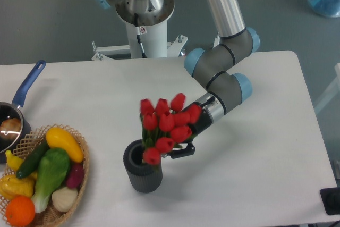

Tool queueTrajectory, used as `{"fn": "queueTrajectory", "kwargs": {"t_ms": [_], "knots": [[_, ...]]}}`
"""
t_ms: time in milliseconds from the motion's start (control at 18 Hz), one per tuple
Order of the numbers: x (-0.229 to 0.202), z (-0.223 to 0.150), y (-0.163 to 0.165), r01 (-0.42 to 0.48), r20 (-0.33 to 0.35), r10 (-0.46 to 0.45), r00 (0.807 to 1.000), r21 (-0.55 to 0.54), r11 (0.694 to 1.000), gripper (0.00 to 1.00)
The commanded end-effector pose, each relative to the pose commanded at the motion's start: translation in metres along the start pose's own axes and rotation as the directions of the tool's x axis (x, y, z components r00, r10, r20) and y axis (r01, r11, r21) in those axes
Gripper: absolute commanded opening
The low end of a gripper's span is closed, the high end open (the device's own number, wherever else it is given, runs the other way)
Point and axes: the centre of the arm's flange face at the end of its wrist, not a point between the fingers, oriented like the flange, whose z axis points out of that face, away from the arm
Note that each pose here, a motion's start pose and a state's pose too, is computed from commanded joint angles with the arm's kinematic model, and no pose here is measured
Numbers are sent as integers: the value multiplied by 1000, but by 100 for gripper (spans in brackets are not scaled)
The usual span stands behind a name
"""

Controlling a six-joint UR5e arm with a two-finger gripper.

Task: Insert the flowers into the vase
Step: 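Adjust the tulip bunch upright inside the vase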

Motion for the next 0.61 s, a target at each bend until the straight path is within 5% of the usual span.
{"fn": "queueTrajectory", "kwargs": {"t_ms": [611], "knots": [[3, 2, -14, -26, -2, 26, 1000, -49, 998, 51]]}}
